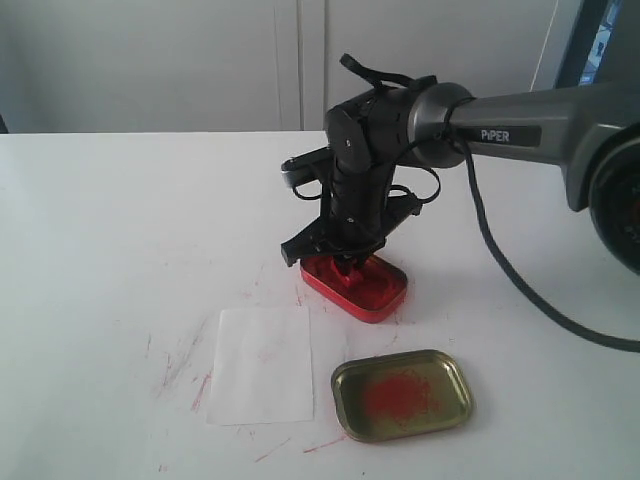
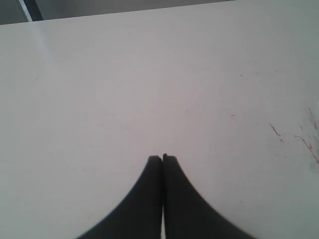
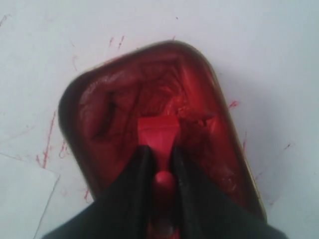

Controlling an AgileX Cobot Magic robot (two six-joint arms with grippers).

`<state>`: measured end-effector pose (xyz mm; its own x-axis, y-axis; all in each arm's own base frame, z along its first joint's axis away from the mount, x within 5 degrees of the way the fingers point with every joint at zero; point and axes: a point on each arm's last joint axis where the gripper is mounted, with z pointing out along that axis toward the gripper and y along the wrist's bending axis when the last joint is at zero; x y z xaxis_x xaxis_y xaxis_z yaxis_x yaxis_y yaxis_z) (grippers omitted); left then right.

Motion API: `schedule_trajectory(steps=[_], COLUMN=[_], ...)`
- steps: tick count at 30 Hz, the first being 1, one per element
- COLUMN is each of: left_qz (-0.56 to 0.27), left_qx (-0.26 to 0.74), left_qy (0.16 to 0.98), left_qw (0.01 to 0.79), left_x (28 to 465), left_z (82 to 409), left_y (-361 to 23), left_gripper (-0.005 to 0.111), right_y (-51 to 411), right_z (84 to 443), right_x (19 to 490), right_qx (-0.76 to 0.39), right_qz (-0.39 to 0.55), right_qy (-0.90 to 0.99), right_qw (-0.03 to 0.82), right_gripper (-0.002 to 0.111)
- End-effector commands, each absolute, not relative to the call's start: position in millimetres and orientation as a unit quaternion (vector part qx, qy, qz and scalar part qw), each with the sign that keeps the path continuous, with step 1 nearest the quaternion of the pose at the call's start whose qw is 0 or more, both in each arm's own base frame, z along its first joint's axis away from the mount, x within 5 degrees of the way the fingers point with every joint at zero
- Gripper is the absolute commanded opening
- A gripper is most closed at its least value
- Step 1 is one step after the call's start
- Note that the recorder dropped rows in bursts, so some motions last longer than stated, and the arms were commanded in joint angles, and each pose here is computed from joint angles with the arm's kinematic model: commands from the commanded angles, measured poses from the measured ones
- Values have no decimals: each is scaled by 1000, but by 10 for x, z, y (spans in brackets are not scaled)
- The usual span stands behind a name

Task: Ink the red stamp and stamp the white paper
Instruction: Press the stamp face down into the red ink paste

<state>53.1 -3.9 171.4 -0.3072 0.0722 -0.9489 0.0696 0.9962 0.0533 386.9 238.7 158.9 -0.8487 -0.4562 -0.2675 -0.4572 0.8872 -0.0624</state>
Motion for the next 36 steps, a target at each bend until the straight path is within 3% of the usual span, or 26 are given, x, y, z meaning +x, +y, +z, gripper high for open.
schedule_trajectory(steps=[1, 12, 36], left_qz=[-3, -3, -3], left_qx=[44, 44, 44], left_qy=[807, 807, 807], left_qw=[589, 589, 589], left_x=[530, 530, 530], left_z=[1706, 1706, 1706], left_y=[-44, -44, -44], left_gripper=[0, 0, 0], right_y=[2385, 2359, 2358], right_z=[1508, 1118, 873], right_x=[3894, 3860, 3853], right_qx=[-242, -245, -245], right_qz=[-1, -24, -30], right_qy=[961, 967, 968], right_qw=[135, 69, 46], right_gripper=[0, 0, 0])
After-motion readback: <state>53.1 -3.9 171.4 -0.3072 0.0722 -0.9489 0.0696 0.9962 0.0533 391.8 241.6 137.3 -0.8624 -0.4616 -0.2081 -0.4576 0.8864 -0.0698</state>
